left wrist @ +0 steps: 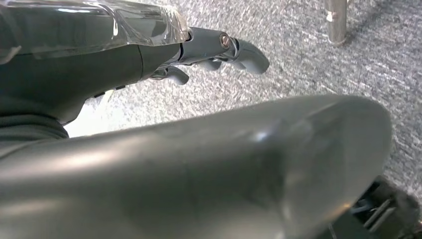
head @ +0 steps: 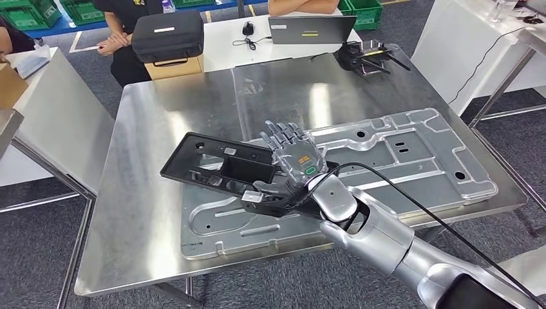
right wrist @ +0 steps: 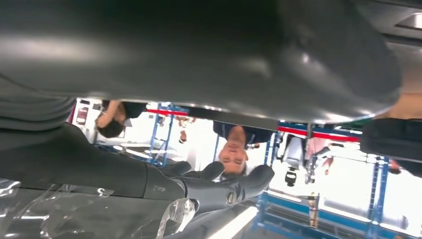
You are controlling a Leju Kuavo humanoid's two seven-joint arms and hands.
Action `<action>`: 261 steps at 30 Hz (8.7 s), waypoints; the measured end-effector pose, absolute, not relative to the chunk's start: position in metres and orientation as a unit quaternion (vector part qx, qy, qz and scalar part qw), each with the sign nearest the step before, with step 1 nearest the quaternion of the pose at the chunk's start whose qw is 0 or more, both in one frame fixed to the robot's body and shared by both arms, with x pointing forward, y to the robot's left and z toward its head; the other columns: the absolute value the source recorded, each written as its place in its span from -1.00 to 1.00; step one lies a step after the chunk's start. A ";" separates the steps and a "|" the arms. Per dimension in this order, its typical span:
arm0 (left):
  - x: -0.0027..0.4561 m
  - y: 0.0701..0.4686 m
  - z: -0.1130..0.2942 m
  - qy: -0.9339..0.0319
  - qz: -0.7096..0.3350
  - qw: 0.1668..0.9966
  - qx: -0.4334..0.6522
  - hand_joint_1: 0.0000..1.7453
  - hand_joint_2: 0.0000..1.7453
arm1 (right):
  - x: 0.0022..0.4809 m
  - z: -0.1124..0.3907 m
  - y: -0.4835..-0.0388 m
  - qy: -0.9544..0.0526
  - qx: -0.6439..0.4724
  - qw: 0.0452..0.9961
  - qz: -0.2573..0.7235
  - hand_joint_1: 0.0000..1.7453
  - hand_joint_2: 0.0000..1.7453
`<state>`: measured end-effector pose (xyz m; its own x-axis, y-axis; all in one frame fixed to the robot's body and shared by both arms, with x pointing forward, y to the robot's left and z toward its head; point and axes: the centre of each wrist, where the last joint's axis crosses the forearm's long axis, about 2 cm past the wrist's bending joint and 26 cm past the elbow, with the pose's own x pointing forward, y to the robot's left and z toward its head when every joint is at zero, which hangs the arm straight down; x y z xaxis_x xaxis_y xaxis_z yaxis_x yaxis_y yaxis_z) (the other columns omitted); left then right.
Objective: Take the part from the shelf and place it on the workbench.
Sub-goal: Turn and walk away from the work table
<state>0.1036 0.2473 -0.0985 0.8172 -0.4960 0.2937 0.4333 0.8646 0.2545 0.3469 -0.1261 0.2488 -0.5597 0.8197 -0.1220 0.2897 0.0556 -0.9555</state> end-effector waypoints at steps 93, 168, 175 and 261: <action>0.087 0.249 -0.102 -0.157 -0.209 0.956 0.132 -1.00 -1.00 | 0.074 -0.101 -0.221 -0.106 -0.027 0.963 0.246 -1.00 -1.00; 0.094 0.242 -0.099 -0.160 -0.217 0.954 0.131 -1.00 -1.00 | 0.076 -0.101 -0.219 -0.092 -0.038 0.964 0.248 -1.00 -1.00; 0.094 0.241 -0.099 -0.161 -0.220 0.953 0.130 -1.00 -1.00 | 0.073 -0.102 -0.220 -0.090 -0.039 0.964 0.248 -1.00 -1.00; 0.079 0.245 -0.103 -0.149 -0.218 0.954 0.141 -1.00 -1.00 | 0.074 -0.104 -0.237 -0.061 -0.044 0.969 0.236 -1.00 -1.00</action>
<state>0.0788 0.2446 -0.1026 0.8604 -0.4581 0.2232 0.3743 0.8653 0.3334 0.0741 -0.2365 -0.1037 0.8809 0.4633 0.0968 -0.4526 0.8844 -0.1143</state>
